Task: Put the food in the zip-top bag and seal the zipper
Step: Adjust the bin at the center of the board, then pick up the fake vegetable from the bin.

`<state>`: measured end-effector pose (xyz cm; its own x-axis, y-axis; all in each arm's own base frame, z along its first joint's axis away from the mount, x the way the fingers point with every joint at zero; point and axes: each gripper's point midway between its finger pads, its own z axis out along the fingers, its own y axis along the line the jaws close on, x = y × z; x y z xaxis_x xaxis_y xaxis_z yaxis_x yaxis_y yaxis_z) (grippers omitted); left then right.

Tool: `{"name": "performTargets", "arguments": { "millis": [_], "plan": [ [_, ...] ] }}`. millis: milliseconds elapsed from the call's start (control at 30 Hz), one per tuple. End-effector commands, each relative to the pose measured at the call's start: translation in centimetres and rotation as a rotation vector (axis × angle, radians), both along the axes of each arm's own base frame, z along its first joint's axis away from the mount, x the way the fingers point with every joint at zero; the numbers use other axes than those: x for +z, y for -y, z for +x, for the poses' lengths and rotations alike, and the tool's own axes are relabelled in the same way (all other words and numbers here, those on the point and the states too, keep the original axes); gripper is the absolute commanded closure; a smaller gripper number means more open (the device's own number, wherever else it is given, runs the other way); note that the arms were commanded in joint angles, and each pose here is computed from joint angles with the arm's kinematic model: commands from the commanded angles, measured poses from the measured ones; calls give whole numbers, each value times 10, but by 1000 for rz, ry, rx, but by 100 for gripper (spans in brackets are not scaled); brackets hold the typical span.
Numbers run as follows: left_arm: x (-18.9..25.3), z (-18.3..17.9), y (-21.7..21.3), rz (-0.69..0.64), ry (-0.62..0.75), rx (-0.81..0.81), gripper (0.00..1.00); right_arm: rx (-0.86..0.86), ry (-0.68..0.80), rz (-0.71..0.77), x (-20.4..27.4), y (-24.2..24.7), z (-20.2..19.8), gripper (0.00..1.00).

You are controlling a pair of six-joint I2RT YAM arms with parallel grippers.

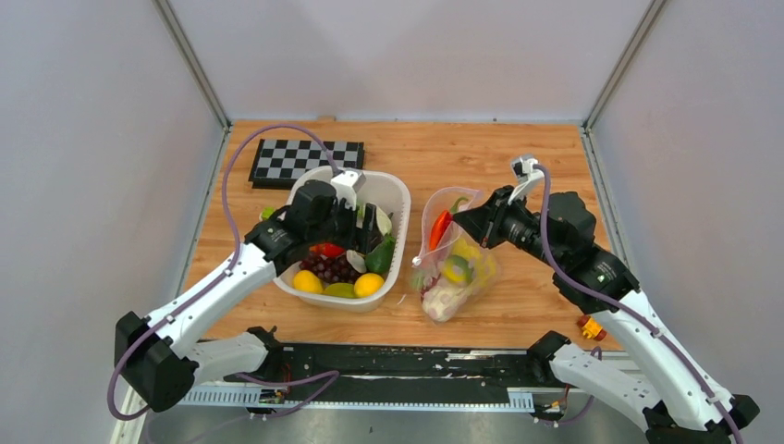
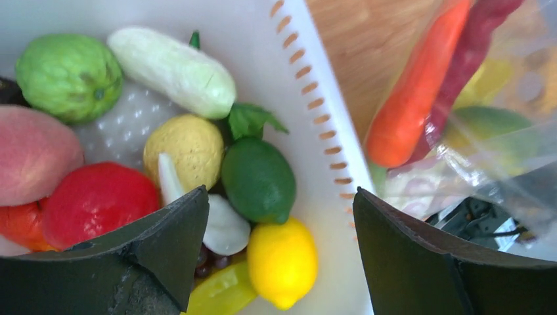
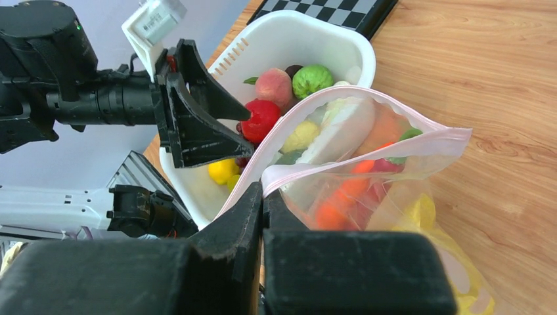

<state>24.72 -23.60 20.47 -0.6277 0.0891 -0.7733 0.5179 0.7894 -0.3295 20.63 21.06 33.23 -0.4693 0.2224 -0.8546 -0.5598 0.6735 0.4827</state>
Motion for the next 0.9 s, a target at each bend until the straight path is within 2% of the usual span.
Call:
{"name": "performTargets", "arguments": {
  "millis": [0, 200, 267, 433, 600, 700, 867],
  "plan": [
    [-55, -32, -18, 125, -156, -71, 11, -14, 62, 34, 25, 0, 4, 100],
    [-65, -18, -23, 110, -124, 36, 5, 0, 52, 28, 24, -7, 10, 100],
    [-55, -9, -16, 90, -89, 23, 5, 0, 52, 30, 24, -8, 11, 100],
    [-53, -12, -1, 77, -144, -45, 9, -9, 59, 25, 26, -6, 11, 100],
    [-21, 46, -10, 65, 23, 169, 5, -13, 60, 23, 25, -5, 11, 100],
    [-20, 83, -18, 91, -3, 362, 5, -11, 64, 22, 27, -4, 9, 100],
    [-49, 109, 3, 14, -106, 450, 8, -32, 75, 27, 27, 1, 9, 100]
  ]
}}
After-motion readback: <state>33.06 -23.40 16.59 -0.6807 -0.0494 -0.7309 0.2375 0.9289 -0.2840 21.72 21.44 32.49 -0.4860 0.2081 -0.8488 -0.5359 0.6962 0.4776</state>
